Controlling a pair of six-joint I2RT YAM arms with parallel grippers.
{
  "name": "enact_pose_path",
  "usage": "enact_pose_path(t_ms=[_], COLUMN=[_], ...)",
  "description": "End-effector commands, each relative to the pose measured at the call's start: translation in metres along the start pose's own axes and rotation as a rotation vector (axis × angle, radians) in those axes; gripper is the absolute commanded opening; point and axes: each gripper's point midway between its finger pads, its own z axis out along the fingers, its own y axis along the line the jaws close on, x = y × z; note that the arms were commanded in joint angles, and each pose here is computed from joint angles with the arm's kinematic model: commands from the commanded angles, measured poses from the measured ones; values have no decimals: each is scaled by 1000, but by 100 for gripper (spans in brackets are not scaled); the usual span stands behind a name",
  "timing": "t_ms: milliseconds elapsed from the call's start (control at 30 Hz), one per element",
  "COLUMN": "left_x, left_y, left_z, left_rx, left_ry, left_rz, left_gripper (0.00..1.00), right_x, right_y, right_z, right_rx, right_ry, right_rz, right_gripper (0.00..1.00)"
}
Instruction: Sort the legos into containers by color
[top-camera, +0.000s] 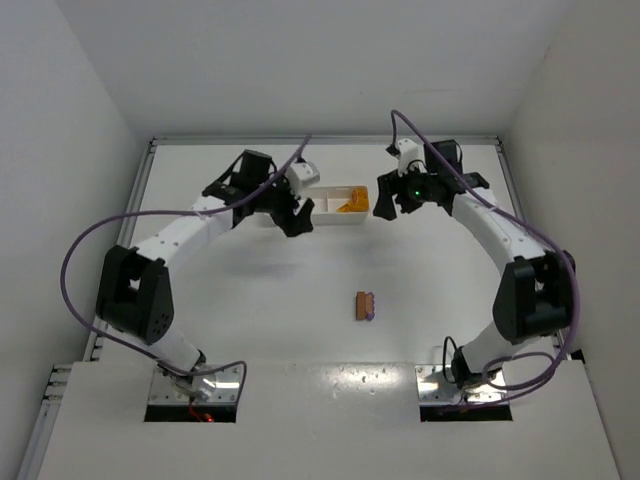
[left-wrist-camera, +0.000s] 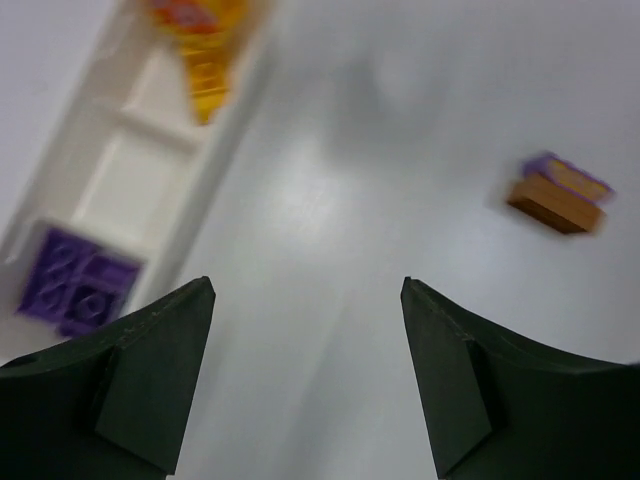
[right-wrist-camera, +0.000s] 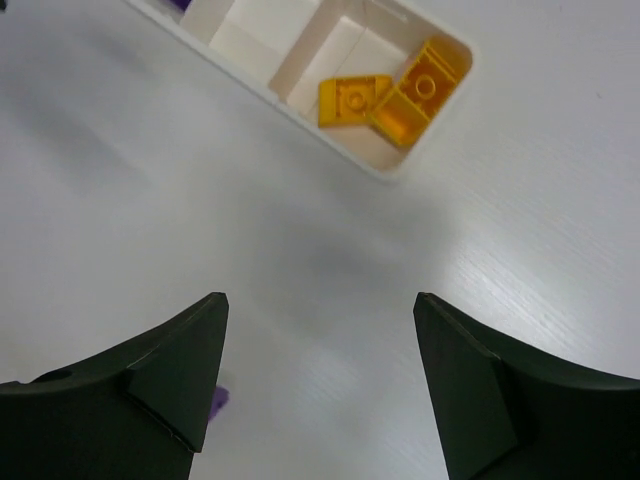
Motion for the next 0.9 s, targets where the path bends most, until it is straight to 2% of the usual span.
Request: enact_pose_path(t_ms=[0, 67, 100, 200, 333, 467, 667, 867], left_x=[32, 39, 55, 70, 63, 61, 51, 61], left_y=[-101, -131, -159, -187, -221, -229, -222, -236], left_z=[-8, -10, -7, 1, 12, 26, 62, 80], left_rx=[356, 429, 497, 510, 504, 495, 343, 374], left_ry=[74, 70, 98, 127, 30, -14, -49, -28], left_rz=[231, 293, 328, 367, 430, 423, 398, 393], left_gripper=[82, 82, 82, 82, 85, 86, 87, 90], right_x=[33, 55, 59, 83, 109, 119, 125, 127], right_y=[9, -9, -15, -48, -77, -96, -105, -108], right_z=[-27, -34, -43, -60, -90, -117, -134, -140], right_rx=[-56, 36, 76, 249, 391, 478, 460, 426], right_ry=[81, 125, 121, 139, 144, 117, 65, 62], right_rz=[-54, -26, -24, 54, 174, 261, 361, 422], right_gripper=[76, 76, 76, 79, 80, 81, 81, 81])
